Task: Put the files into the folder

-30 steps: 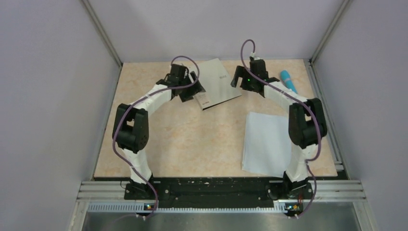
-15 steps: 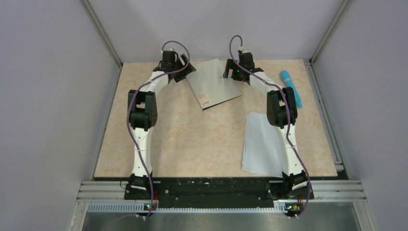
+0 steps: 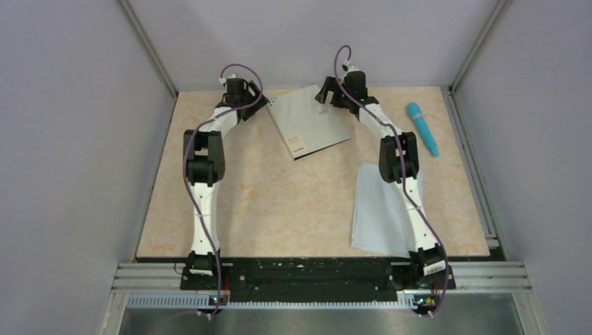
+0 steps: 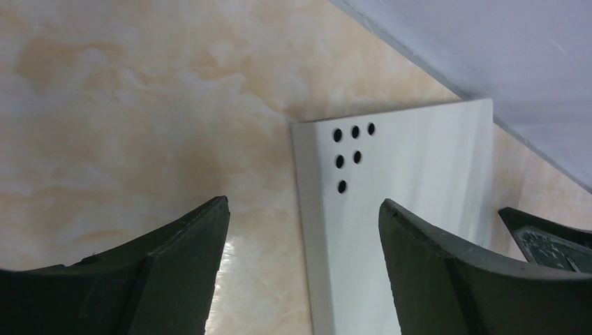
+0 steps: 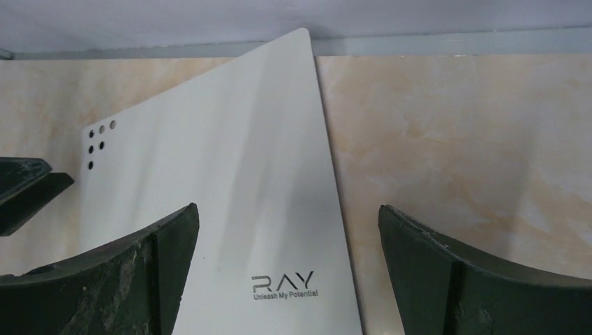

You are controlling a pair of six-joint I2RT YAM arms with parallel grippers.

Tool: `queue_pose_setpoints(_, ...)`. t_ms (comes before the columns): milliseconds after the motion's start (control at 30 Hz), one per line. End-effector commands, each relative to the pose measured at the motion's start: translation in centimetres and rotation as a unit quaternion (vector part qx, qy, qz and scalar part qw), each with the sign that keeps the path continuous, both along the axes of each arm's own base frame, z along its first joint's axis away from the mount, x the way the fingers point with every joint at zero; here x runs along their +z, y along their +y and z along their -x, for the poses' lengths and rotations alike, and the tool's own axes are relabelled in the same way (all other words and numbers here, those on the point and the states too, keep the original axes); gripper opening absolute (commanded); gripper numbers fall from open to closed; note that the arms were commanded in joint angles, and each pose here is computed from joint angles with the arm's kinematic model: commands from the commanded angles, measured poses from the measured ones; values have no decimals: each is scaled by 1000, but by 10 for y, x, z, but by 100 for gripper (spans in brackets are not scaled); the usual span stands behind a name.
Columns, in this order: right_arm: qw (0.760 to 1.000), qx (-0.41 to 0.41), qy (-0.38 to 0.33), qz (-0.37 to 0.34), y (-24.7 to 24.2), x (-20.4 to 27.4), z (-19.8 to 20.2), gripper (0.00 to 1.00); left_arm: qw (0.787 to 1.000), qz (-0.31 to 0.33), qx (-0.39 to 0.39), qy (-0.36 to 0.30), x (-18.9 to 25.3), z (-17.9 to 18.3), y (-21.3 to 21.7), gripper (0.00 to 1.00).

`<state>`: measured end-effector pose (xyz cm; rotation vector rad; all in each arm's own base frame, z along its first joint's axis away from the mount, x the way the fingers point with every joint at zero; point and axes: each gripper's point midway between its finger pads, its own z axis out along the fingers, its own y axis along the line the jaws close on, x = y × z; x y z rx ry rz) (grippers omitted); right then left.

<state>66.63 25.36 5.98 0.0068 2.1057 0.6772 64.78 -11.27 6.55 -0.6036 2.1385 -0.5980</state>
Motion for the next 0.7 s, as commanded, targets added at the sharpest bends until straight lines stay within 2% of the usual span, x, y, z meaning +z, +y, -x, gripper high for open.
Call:
queue_pose_setpoints(0,996,57,37,-58,29,-29,14,99,998,-12,41,-46,32,-8,28,83)
queue_pose_setpoints(267,982,166,42,-78,88,-33,53,99,992,-84,69,-67,56,-14,74,83)
queue_pose_setpoints(433,966,247,41,-68,120,-31,86,99,985,-134,86,-71,71,-4,99,83)
queue_pose_setpoints(567,949,304,55,-60,140,-31,119,99,980,-178,59,-70,80,5,106,83)
queue_pose_setpoints(667,936,344,67,-42,150,-31,145,99,982,-180,17,-55,77,19,97,83)
